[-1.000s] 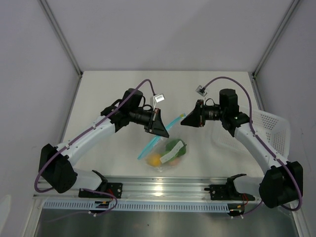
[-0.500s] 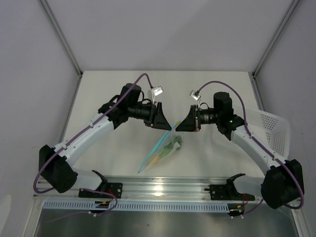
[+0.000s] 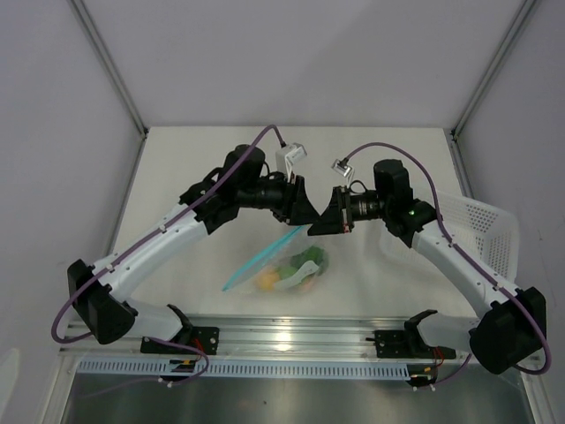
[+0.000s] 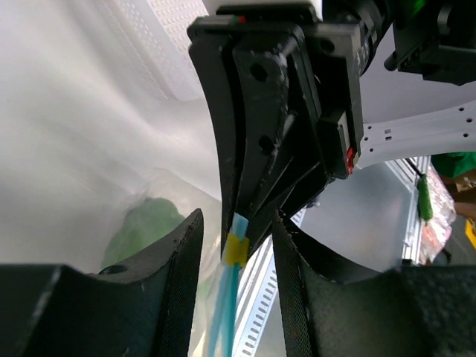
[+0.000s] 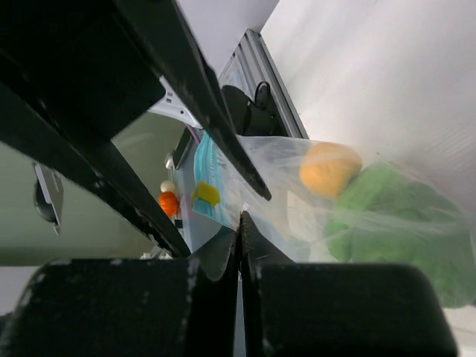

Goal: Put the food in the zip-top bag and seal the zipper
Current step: Zip the zipper food storage bag at the center of the board.

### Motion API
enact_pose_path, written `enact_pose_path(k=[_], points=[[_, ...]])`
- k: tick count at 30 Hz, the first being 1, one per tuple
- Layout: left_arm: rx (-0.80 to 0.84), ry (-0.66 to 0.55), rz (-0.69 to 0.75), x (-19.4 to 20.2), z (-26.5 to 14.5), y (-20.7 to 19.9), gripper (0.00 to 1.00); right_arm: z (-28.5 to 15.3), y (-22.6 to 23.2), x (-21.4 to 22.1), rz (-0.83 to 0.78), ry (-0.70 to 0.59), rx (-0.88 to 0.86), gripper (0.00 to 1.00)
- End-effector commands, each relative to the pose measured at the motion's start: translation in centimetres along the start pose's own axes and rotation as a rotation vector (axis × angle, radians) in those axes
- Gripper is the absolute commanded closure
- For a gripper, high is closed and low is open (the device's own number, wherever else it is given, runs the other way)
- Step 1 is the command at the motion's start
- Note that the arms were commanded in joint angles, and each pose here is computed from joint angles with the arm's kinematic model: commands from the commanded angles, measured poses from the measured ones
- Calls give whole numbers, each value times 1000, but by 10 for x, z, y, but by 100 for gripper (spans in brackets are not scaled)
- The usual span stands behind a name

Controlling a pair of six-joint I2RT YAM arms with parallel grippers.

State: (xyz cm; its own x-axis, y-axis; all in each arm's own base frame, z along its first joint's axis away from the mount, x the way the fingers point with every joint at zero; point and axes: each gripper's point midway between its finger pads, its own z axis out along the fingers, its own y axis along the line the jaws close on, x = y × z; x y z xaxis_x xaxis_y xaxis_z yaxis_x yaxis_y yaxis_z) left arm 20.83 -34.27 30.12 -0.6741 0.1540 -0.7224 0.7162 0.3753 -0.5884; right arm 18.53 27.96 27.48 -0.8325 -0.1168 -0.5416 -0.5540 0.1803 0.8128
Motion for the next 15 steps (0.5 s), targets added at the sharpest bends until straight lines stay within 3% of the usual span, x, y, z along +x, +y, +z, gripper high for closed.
enact_pose_path(k=[1,7,15], points=[[-41,-98,101,-13,-15,-9,56,0,7,-14,77,-15,17,100],[-112,-113,108,-7,-20,2,62,-2,9,-16,92,-14,15,100],[-102,-110,104,-7,-18,1,78,-5,7,-16,98,-13,16,100]])
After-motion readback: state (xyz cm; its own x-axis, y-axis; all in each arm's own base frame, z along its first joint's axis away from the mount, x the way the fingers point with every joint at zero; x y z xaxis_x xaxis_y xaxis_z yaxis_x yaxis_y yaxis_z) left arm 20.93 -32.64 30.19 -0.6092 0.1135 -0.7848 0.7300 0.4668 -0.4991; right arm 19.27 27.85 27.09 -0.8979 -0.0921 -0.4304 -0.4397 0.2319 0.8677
